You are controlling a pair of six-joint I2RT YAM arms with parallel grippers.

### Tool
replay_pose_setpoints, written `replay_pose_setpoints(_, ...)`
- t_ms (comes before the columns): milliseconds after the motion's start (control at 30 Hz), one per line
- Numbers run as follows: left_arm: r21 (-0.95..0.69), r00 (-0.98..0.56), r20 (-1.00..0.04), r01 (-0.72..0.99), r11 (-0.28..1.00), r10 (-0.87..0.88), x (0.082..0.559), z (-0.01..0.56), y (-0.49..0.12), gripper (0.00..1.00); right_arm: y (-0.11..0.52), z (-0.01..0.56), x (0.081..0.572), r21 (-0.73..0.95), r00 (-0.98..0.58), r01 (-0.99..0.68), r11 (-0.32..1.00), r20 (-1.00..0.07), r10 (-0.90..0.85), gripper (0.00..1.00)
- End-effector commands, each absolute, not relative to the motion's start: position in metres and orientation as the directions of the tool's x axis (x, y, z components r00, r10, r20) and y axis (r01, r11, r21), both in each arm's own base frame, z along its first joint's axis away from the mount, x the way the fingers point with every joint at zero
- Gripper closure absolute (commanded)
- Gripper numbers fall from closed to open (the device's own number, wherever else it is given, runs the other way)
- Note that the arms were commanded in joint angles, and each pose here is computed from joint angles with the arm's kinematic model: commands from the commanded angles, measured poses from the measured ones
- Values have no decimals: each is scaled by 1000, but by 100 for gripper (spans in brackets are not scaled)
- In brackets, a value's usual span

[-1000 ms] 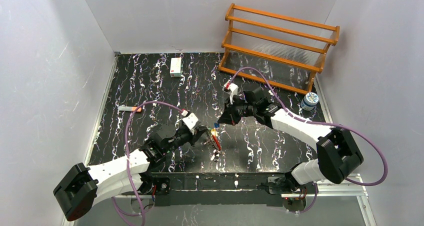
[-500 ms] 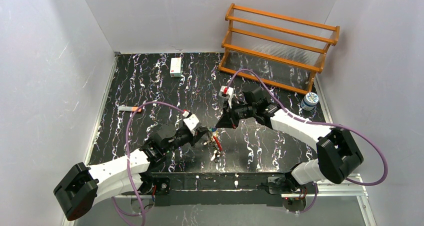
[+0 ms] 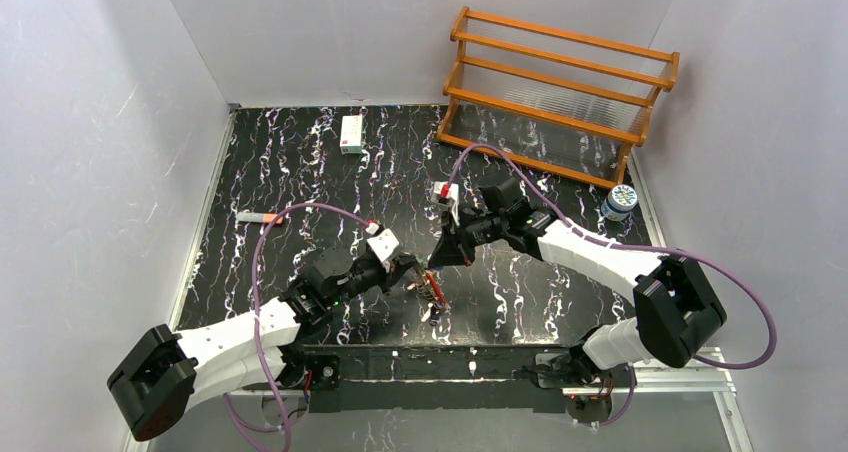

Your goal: Put the keys on the keyring

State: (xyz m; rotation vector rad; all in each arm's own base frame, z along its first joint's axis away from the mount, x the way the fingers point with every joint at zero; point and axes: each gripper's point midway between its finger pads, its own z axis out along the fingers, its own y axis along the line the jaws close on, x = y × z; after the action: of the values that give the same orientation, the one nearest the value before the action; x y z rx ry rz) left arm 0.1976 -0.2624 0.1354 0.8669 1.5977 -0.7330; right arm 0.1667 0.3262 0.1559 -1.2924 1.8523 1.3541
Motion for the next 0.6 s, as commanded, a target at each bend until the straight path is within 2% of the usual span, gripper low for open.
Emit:
replay_pose_setpoints(0,2,-81,-987,858,514,138,196,143,-267,100,340,185,172,384,-363,-923,10,-865,-346,99)
replay_pose_setpoints(567,-4,-83,-988,863,506,134,194,144,-268,100,343,170,195,379,-405,-914,144,-845,-349,99)
